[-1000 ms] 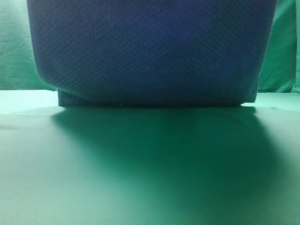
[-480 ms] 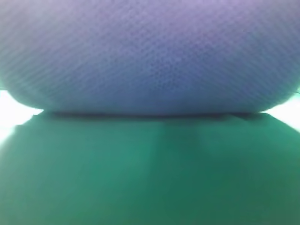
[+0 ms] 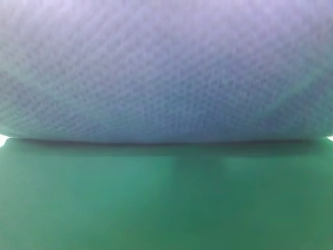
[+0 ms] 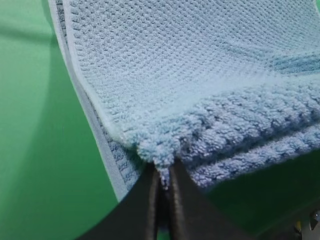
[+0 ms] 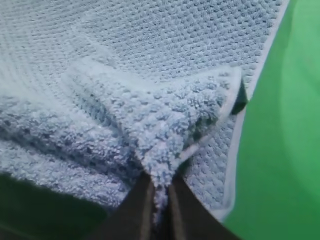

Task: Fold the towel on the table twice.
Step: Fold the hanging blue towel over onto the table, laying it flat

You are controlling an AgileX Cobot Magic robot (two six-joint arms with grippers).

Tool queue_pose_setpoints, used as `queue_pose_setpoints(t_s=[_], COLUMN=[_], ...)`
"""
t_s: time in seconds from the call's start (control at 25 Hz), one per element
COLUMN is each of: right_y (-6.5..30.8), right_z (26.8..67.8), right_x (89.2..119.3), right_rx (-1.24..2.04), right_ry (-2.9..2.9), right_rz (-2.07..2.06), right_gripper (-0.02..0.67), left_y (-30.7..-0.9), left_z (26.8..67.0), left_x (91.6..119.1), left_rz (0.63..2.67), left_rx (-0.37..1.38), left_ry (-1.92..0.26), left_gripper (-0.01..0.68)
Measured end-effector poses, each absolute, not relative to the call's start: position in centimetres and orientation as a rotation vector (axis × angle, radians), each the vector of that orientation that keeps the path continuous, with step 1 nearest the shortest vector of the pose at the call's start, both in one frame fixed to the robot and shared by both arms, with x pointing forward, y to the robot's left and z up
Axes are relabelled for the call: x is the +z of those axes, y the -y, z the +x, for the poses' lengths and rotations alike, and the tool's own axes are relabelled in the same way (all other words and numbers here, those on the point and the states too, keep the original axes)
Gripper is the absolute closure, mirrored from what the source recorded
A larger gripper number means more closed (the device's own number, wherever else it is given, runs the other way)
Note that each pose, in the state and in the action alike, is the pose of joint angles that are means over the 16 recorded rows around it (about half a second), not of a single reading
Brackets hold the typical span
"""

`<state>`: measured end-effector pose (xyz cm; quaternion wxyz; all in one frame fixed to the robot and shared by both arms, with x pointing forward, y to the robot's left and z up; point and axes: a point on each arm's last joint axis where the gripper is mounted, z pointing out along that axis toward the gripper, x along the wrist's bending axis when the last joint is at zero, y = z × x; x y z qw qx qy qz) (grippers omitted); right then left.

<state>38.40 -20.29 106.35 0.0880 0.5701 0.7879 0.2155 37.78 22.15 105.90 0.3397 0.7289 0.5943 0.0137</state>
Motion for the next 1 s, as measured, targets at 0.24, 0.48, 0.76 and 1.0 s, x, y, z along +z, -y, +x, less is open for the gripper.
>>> queue_pose_setpoints(t_s=[0.24, 0.48, 0.76, 1.0], right_y=[19.3, 17.9, 16.6, 16.8], right_z=[40.7, 44.4, 49.1, 52.4], right_x=[105.1, 104.1, 102.7, 101.3], right_rx=[0.569, 0.513, 0.476, 0.472], right_ry=[-2.316, -2.281, -2.249, -2.211], right_rz=[1.657, 1.6, 1.584, 1.617], right_gripper=[0.649, 0.649, 0.649, 0.649], left_y=[-21.5, -20.5, -19.3, -18.4], left_z=[40.4, 44.4, 49.2, 52.4], left_x=[104.5, 102.9, 101.1, 100.0], left_rz=[1.864, 1.847, 1.854, 1.868], left_rx=[0.055, 0.097, 0.146, 0.17], left_ry=[-1.598, -1.653, -1.686, -1.693], left_gripper=[0.673, 0.673, 0.673, 0.673])
